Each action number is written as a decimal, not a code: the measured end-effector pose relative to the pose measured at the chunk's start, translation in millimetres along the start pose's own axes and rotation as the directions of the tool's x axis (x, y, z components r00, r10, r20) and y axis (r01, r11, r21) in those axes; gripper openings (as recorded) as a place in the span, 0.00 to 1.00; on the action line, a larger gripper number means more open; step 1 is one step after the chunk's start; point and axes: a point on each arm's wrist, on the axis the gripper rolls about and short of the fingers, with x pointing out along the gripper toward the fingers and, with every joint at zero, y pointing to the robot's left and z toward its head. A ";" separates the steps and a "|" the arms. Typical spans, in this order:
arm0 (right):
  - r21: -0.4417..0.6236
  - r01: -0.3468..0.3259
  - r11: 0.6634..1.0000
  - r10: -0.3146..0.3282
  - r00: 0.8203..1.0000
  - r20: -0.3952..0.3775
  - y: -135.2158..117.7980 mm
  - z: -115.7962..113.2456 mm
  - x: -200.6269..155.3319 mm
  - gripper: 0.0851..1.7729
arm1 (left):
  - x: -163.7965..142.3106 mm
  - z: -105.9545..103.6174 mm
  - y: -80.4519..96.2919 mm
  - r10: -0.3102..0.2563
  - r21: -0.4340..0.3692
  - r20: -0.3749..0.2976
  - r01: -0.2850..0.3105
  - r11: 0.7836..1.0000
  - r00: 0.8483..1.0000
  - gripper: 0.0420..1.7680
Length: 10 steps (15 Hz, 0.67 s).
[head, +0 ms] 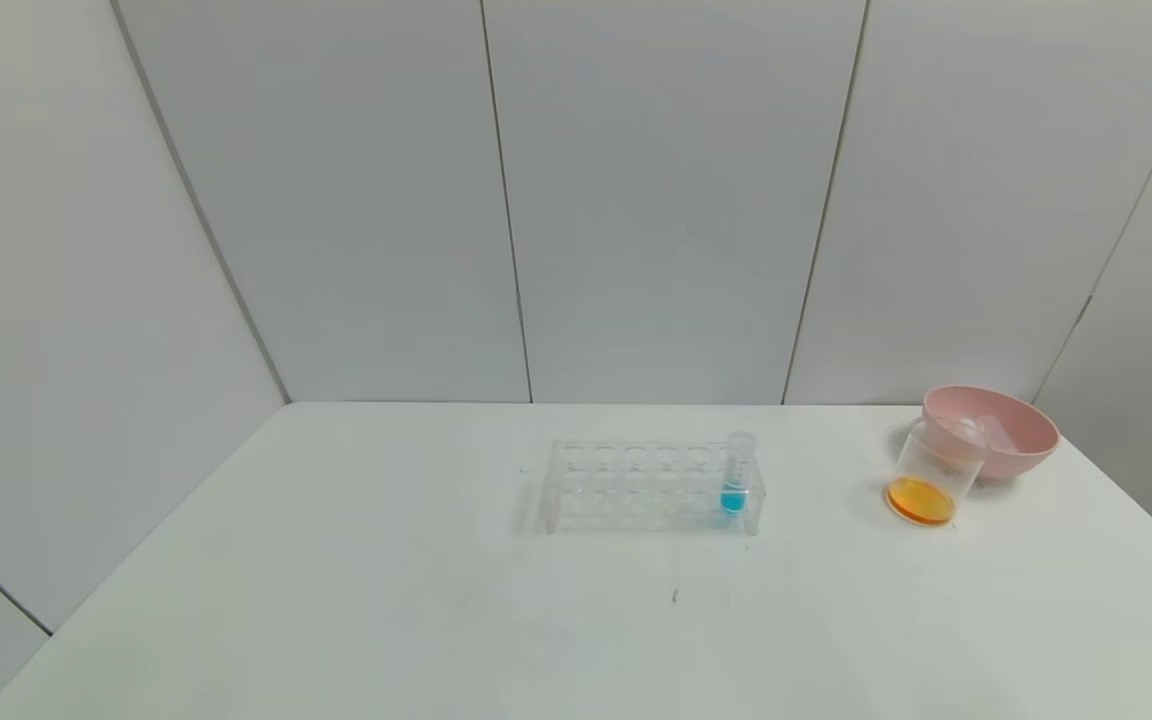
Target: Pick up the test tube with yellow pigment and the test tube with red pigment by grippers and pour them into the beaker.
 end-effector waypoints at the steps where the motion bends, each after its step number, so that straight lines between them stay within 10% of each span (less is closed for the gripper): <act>1: 0.001 -0.007 1.000 0.007 0.999 0.032 13.6 -3.7 -25.9 0.92 | 0.0 0.0 0.0 0.000 0.000 0.000 0.000 1.000 1.000 1.00; 5: -0.032 -0.035 0.999 0.039 0.990 0.137 49.0 -37.2 -109.5 0.93 | 0.0 0.0 0.0 0.000 0.000 0.000 0.000 1.000 1.000 1.00; 10: -0.028 -0.030 0.999 0.028 0.996 -0.081 55.0 -125.1 -155.3 0.95 | 0.0 0.0 0.0 0.000 0.000 0.000 0.000 1.000 1.000 1.00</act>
